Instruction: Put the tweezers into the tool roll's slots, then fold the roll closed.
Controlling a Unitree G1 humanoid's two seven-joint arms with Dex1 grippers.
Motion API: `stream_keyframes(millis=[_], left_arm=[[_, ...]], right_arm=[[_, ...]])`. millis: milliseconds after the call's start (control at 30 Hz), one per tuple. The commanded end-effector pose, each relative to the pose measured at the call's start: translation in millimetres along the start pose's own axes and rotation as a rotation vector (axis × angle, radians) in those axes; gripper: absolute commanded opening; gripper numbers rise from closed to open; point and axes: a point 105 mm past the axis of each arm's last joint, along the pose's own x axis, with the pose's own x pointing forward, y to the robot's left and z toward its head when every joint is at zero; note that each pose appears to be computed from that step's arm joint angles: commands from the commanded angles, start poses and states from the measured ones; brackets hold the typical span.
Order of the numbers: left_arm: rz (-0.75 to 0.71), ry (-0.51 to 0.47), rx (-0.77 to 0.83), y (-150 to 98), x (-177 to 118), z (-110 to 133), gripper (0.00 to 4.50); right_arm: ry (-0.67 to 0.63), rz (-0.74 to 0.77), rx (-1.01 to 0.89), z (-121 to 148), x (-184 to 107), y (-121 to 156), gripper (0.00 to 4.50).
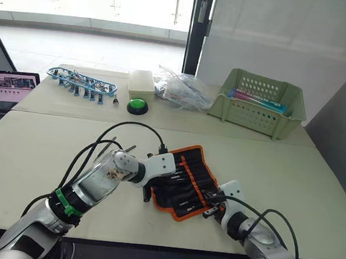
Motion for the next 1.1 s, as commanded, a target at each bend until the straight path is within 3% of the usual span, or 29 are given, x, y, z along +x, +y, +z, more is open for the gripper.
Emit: stream_keyframes(millis=[33,433,733,1100], left_arm=[[-0.013,-0.051,0.072,-1.8,-1.5,17.3,0.04],[-0.011,0.018,0.092,6.2,-24.4,-0.9,0.04],[-0.032,-0.033,0.104,4.3,-24.5,15.1,0.04],[-0.061,-0.022,0.116,0.4,-13.9,15.2,0.04]], right_arm=[[0.201,-0.003,0.076,-51.8,-4.1,3.9,0.00],[0.198,-0.002,0.076,-51.1,-2.4,4.0,0.00],[0.201,0.000,0.077,-51.9,-2.5,4.6,0.00],[0.202,-0.008,0.081,-52.3,-4.8,4.8,0.00]])
